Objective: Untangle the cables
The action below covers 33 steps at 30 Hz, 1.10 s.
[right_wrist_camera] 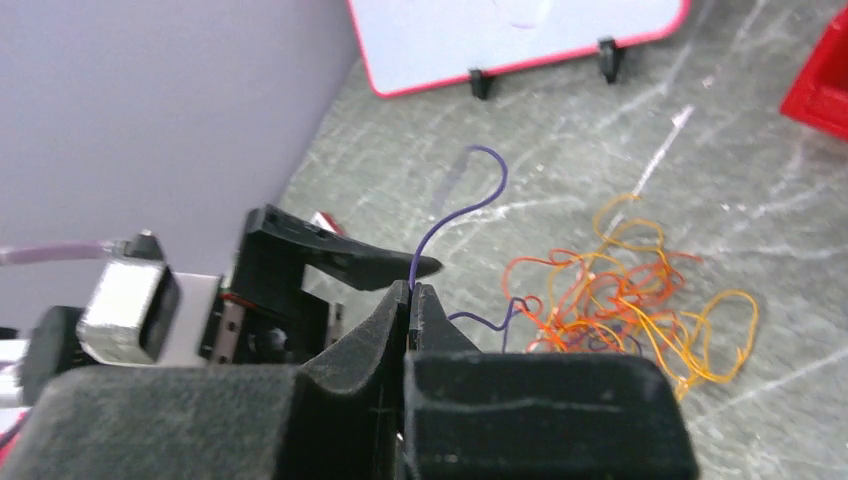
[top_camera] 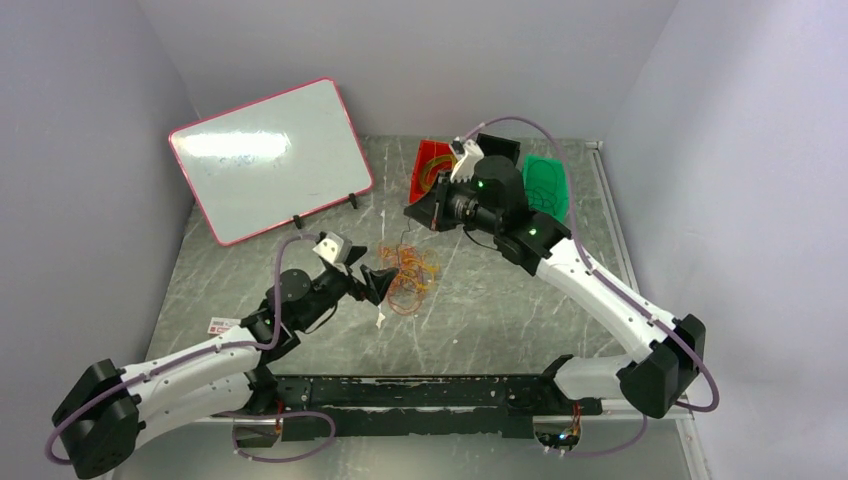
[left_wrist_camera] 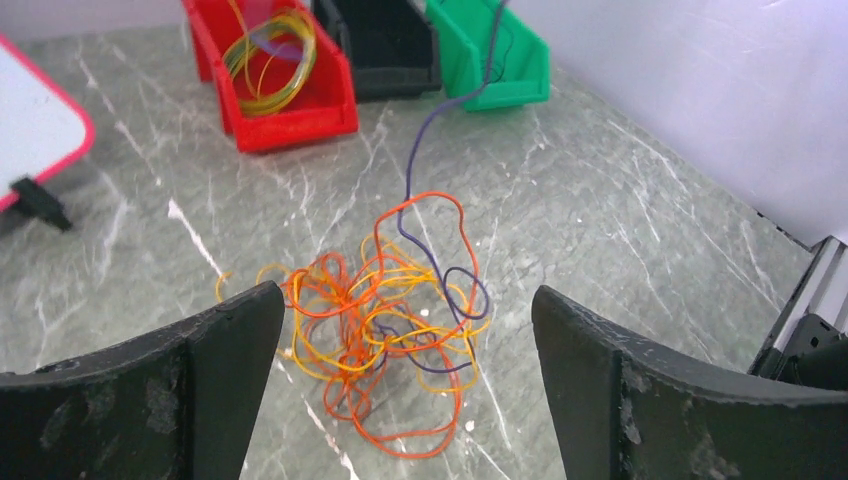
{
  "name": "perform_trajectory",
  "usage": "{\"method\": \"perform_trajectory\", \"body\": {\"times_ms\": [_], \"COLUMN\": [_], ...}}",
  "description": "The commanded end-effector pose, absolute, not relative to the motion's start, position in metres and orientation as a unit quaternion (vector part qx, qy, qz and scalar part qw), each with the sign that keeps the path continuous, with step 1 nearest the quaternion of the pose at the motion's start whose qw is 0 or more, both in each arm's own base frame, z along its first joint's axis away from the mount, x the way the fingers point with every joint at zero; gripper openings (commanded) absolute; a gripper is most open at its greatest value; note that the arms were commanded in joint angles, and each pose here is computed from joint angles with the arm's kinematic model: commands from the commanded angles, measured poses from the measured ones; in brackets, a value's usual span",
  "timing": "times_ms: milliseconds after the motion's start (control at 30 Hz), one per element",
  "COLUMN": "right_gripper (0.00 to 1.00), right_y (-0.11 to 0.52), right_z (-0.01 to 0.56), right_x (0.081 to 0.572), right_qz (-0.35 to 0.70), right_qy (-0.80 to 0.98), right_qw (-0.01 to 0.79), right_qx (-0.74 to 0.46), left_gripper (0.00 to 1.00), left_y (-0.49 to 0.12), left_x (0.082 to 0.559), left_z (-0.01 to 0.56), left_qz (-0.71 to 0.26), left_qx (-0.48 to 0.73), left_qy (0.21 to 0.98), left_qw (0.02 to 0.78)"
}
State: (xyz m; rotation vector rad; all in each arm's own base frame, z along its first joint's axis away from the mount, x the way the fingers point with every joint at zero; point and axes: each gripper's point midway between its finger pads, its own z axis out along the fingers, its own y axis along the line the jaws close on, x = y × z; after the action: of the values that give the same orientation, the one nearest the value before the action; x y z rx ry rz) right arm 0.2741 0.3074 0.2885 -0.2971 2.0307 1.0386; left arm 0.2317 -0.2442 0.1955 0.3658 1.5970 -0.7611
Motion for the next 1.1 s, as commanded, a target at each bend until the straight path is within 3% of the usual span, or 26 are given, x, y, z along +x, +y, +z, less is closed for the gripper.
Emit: {"method": "perform_trajectory", "body": {"times_ms": [0, 467, 600, 900, 1067], "right_gripper": [0.0, 0.0, 0.0, 0.0, 0.0], "right_y": [0.32, 0.34, 0.343, 0.337, 0.332], "right_z": [0.32, 0.349, 0.362, 0.45, 0.513], "right_x": [0.267, 0.253, 0.251, 0.268, 0.277], "right_qz": [0.449, 0.483, 0.486, 0.48, 0.479], "right_qy": [0.783, 0.762, 0.754, 0.703, 0.658], "right_qw": [0.408, 0.405, 0.415, 0.505, 0.564], "right_qx": [-0.136, -0.149, -0.152, -0.142, -0.139], "left_gripper": [1.0, 0.99, 0.9, 0.74, 0.74], "left_y": [-0.256, -0.273, -0.268, -0.307, -0.317], "left_x": [0.228, 0.259, 0.275, 0.252, 0.247], "left_z": [0.244, 0.275, 0.267, 0.245, 0.219], "left_qz": [-0.352, -0.322, -0.298, -0.379, -0.395], "left_qx": [0.208, 0.198, 0.162, 0.236, 0.251], "left_qy": [0.599, 0.559, 0.581, 0.578, 0.595], "left_qw": [0.689, 0.738, 0.74, 0.683, 0.653]}}
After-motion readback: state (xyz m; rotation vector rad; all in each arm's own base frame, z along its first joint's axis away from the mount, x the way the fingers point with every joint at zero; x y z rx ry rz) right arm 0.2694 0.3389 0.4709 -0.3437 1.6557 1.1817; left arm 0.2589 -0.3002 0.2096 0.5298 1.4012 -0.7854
